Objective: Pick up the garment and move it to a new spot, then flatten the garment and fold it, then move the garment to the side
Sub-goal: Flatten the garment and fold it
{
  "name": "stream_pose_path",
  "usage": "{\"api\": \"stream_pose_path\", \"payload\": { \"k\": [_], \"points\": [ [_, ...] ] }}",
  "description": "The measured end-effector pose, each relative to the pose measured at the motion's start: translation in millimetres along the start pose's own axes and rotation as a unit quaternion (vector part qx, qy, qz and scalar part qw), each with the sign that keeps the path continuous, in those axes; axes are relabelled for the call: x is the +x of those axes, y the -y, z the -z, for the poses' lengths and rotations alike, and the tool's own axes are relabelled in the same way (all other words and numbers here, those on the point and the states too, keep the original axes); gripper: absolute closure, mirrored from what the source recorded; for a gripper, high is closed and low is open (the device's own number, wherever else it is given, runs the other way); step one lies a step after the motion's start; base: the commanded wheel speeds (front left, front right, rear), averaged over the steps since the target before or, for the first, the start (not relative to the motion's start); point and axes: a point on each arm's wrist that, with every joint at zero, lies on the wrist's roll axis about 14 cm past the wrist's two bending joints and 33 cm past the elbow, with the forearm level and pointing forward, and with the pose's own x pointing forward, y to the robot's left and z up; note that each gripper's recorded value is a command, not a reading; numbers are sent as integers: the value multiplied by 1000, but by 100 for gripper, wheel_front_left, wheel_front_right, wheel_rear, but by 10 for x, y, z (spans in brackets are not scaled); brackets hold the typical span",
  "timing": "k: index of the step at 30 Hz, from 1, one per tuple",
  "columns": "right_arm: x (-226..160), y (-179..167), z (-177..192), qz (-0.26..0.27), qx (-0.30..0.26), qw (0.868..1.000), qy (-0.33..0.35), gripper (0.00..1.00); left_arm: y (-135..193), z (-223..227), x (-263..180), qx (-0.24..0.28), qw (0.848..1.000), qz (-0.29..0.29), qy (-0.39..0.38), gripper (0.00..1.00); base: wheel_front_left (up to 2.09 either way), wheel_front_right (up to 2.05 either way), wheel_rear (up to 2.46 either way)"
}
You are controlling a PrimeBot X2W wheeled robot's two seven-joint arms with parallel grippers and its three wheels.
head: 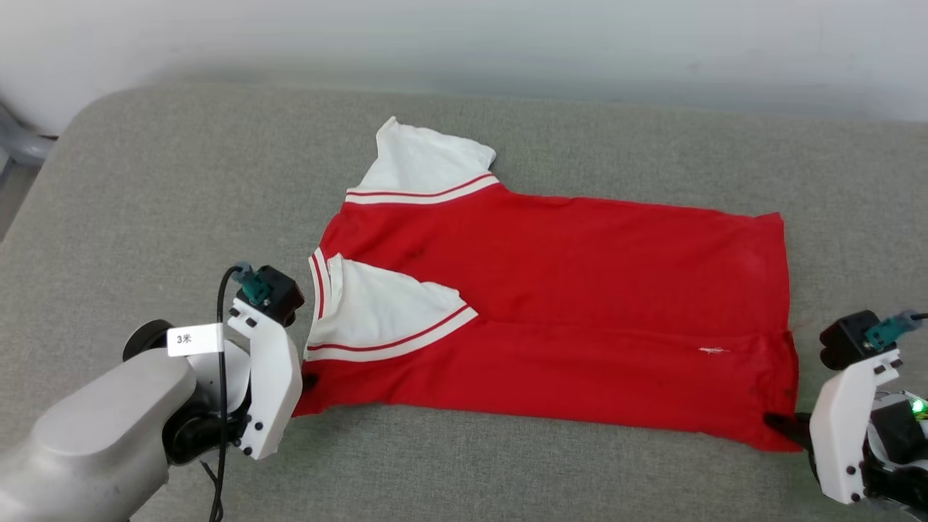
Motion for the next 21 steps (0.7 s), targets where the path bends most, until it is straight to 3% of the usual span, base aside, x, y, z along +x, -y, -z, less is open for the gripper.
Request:
{"api": "stream_pose_path", "payload": {
  "k": [11,21],
  "points": [
    [-486,20,-55,10,-14,998,53,100,146,110,-270,10,1000,3,22,100,0,0,0],
    [-538,93,370,17,23,1000,4,100,328,378,-211,-12,1000,24,5,100,0,0,0]
  ]
}}
